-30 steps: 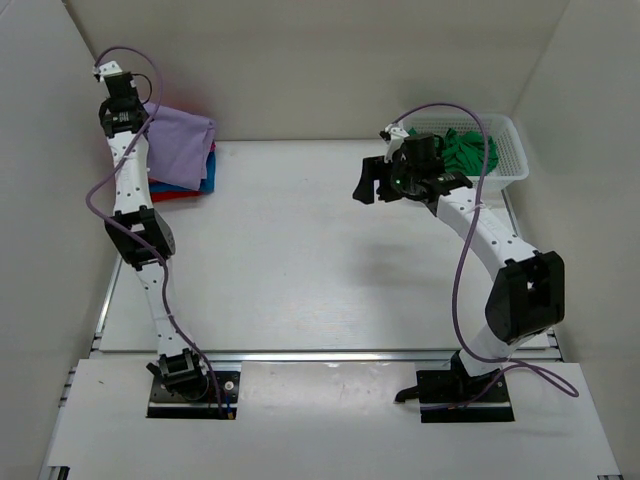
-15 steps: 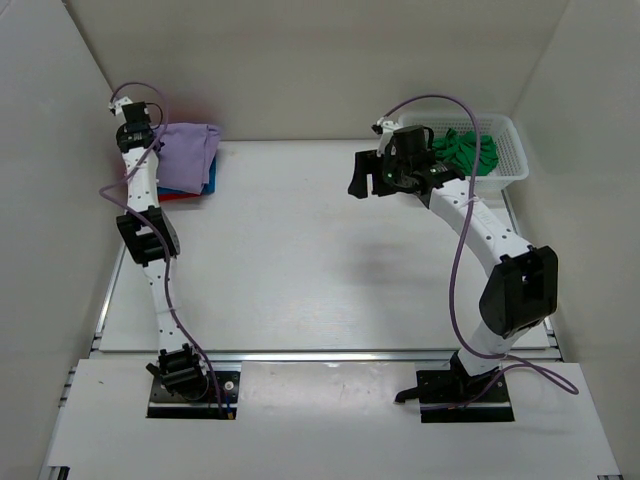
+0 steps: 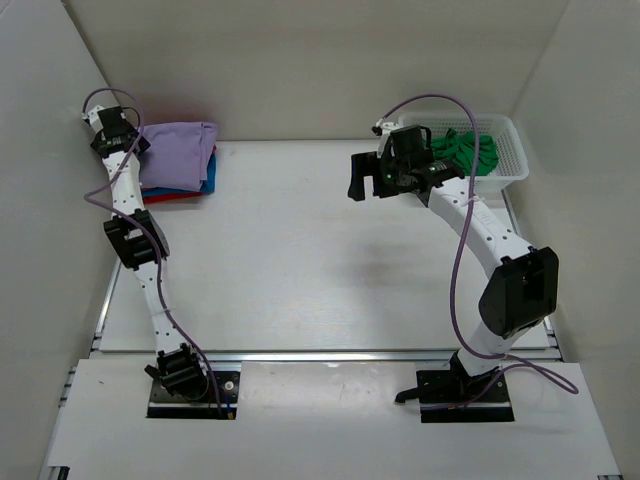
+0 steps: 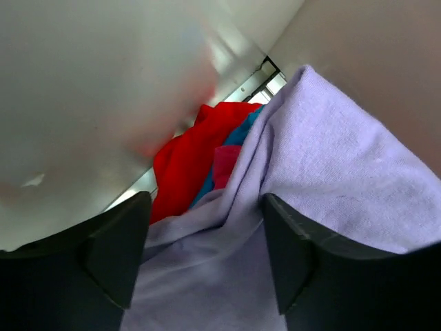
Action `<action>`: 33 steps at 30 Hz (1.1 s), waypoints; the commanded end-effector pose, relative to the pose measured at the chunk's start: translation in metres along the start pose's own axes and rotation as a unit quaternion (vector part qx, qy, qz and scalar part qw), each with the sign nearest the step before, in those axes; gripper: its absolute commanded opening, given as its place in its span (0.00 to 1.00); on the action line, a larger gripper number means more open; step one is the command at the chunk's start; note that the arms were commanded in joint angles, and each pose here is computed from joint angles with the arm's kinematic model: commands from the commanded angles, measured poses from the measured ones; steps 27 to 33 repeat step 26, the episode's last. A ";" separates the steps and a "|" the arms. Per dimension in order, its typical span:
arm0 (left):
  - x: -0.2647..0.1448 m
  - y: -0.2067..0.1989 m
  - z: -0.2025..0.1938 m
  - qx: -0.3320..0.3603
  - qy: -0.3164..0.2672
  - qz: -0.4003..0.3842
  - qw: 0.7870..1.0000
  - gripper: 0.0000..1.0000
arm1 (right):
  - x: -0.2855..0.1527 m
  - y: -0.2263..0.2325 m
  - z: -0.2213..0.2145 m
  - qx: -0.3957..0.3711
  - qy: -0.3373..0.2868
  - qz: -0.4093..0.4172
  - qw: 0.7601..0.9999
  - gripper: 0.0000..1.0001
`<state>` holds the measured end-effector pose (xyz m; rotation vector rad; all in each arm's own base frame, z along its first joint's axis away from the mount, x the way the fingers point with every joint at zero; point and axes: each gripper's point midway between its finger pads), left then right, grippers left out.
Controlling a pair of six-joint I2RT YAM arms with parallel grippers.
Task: Fold and stack the t-shirts
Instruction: Put the neatly folded tshirt into the corner of the board with the left arm
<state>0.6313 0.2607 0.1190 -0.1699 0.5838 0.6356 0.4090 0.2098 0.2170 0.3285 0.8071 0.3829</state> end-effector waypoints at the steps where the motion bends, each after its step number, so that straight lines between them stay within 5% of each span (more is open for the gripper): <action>1: -0.057 -0.018 0.075 -0.013 -0.078 -0.040 0.996 0.79 | -0.020 -0.001 0.032 -0.010 -0.050 -0.016 0.999 0.99; 7: -0.176 -0.050 0.149 -0.005 -0.150 -0.118 0.982 0.99 | -0.047 -0.057 0.029 0.037 -0.049 -0.073 0.995 0.99; 15: -0.291 -0.070 0.093 0.125 -0.062 -0.202 0.969 0.99 | -0.058 -0.120 -0.038 0.080 0.055 -0.157 0.983 0.99; 17: -0.310 -0.062 0.069 0.154 -0.029 -0.198 0.967 0.93 | -0.063 -0.115 -0.051 0.081 0.060 -0.158 0.982 0.99; 21: -0.311 -0.027 0.006 0.147 0.046 -0.181 0.971 0.48 | -0.070 -0.102 -0.061 0.065 0.047 -0.145 0.986 0.99; 22: -0.312 -0.029 -0.002 0.147 0.052 -0.206 0.966 0.96 | -0.073 -0.096 -0.059 0.061 0.039 -0.133 0.988 0.99; 26: -0.333 -0.035 -0.048 0.174 0.072 -0.272 0.944 0.98 | -0.078 -0.096 -0.072 0.069 0.057 -0.128 0.988 0.99; 33: -0.333 -0.035 -0.048 0.174 0.072 -0.272 0.944 0.98 | -0.078 -0.096 -0.072 0.069 0.057 -0.128 0.988 0.99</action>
Point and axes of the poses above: each gripper's point midway between its finger pads, its own x axis out along the fingers, its own y axis along the line the jaws close on, z = x × y, and after that the axes turned 15 degrees about x, right-handed
